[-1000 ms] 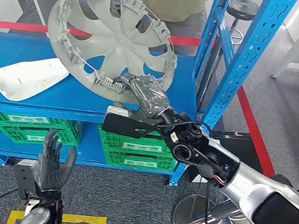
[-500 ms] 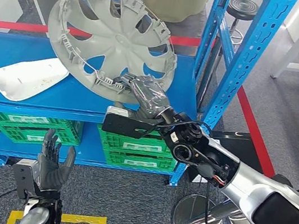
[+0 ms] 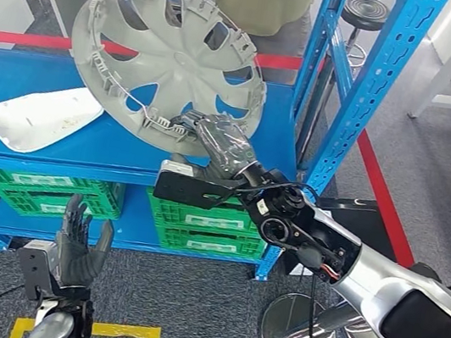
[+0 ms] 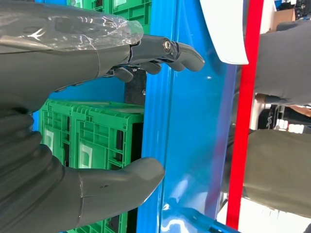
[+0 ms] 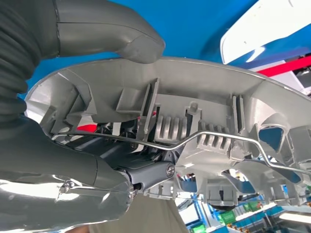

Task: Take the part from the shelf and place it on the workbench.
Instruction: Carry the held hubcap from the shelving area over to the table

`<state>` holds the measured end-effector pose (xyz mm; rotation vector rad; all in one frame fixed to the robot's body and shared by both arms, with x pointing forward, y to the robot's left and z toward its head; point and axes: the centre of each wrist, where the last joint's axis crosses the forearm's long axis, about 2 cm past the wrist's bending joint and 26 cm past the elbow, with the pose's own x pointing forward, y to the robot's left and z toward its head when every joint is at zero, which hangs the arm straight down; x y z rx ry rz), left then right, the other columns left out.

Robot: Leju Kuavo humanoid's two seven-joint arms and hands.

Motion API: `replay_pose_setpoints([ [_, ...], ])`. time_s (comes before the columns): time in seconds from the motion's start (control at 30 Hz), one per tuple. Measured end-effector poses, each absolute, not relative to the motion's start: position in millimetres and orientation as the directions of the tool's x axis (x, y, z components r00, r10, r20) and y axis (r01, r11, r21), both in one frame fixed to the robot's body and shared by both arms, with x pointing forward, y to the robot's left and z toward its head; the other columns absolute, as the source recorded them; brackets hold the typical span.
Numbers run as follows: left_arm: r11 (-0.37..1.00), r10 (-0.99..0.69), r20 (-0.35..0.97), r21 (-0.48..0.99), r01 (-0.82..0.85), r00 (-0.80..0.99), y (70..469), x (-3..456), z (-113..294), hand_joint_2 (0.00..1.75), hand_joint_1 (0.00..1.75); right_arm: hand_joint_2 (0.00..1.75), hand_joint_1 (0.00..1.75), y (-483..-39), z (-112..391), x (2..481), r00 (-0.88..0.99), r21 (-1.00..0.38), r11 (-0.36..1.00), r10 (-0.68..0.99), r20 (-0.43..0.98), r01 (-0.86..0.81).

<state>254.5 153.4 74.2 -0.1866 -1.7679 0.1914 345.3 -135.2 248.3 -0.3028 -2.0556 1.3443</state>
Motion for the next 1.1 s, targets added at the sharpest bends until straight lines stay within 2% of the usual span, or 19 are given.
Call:
replay_pose_setpoints([
  [1.1,0.97,0.242,0.947,-0.241,0.032,-0.209,151.1,257.3,79.1,1.75,0.0,1.75,1.75,-139.4,239.4,342.2,-0.74,-0.885,0.438,0.541,0.4,-0.158],
])
